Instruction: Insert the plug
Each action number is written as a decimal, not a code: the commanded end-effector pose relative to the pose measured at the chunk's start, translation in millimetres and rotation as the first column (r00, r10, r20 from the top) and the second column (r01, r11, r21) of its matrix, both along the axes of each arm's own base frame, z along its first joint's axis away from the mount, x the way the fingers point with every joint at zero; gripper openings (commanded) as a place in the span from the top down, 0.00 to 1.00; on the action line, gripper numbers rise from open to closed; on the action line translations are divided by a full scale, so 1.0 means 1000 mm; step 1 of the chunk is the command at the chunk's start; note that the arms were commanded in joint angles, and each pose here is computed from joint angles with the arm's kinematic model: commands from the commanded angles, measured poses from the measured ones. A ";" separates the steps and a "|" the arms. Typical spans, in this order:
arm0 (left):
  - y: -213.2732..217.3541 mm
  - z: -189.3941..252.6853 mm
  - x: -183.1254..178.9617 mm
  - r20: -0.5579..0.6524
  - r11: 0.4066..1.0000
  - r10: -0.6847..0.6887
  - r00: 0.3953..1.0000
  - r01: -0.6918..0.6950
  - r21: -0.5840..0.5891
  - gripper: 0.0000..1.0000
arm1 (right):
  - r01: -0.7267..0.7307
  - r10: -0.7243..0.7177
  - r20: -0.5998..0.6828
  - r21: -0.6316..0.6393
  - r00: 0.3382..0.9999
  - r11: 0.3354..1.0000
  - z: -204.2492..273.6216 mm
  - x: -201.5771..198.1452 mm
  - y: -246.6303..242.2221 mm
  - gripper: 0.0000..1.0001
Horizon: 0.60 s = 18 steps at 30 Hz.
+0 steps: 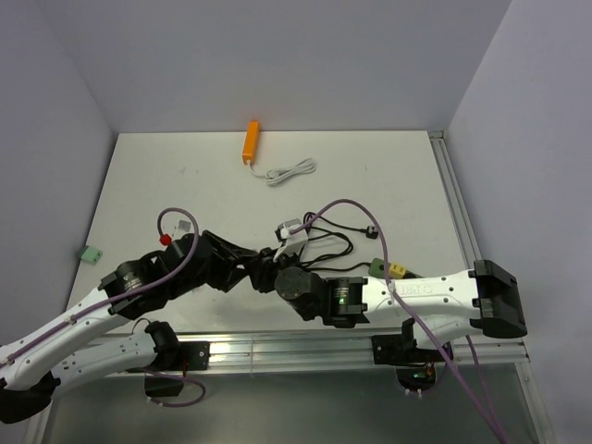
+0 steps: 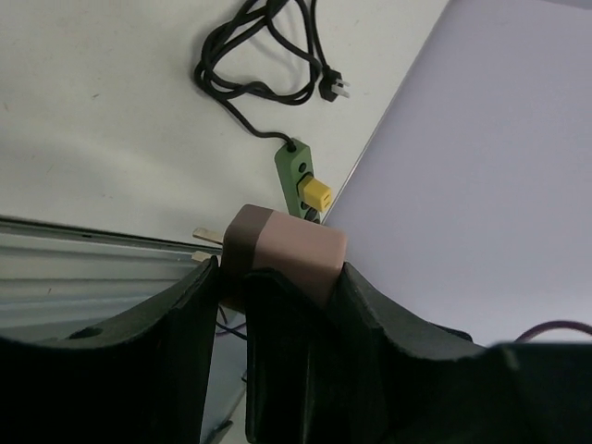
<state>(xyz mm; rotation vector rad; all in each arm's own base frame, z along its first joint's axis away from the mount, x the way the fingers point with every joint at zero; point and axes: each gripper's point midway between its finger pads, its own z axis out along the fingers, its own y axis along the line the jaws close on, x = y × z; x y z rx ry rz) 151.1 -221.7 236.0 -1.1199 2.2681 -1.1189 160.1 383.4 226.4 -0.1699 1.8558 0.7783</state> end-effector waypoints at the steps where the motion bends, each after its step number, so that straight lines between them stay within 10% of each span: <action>1: -0.006 0.038 0.004 0.205 0.994 -0.061 0.977 0.077 -0.073 0.48 | 0.094 -0.094 0.002 0.016 0.996 0.995 0.002 0.012 -0.022 1.00; 6: 0.008 0.044 -0.004 0.356 0.989 -0.124 0.926 0.144 -0.031 0.09 | 0.091 -0.087 -0.040 0.133 0.995 0.987 0.003 0.007 -0.054 1.00; 18: -0.007 0.086 -0.018 0.813 0.922 -0.341 0.472 0.337 0.191 0.20 | -0.008 0.079 -0.198 0.336 0.977 0.942 0.040 -0.018 -0.098 1.00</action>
